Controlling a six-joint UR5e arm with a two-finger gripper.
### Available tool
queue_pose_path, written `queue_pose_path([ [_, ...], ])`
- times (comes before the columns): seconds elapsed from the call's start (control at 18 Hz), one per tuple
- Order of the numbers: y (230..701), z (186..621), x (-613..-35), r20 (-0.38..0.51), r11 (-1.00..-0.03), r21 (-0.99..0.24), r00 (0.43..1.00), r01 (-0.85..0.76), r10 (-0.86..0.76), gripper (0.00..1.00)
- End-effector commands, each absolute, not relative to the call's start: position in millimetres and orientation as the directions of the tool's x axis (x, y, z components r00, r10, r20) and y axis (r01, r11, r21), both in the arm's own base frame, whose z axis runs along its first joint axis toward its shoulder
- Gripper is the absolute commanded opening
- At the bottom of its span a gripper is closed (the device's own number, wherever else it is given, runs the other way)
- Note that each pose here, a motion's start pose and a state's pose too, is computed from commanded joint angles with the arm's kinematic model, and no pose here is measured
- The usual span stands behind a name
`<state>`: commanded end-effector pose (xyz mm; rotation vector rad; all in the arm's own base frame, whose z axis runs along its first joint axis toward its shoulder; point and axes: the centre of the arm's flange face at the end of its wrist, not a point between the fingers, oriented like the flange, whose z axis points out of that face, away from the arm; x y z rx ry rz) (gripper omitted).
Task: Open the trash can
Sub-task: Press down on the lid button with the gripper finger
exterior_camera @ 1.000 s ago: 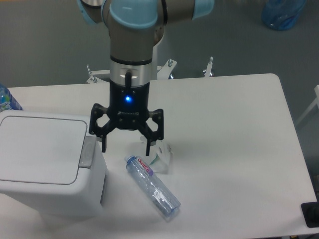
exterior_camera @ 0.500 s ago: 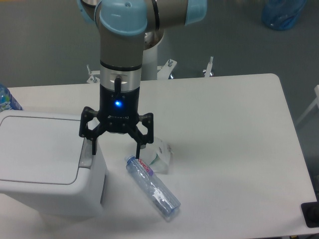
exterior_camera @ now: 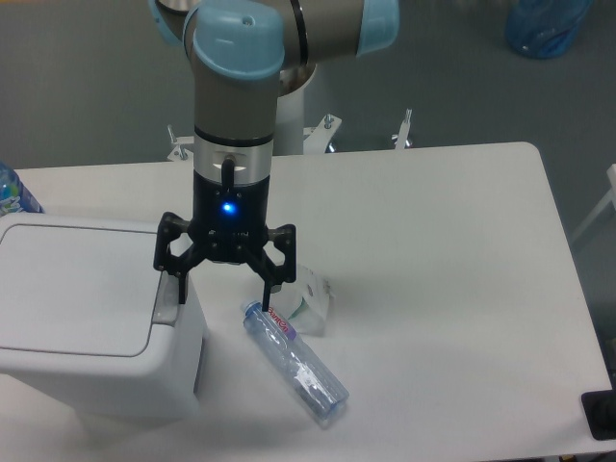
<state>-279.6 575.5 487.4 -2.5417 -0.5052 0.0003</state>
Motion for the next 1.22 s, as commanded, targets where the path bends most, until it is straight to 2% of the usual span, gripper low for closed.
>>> queue_pose_path([
  [1.22,575.4,484.0,-279.8,0.1,-0.785,-0.507,0.929,0.355,0.355,1.0],
])
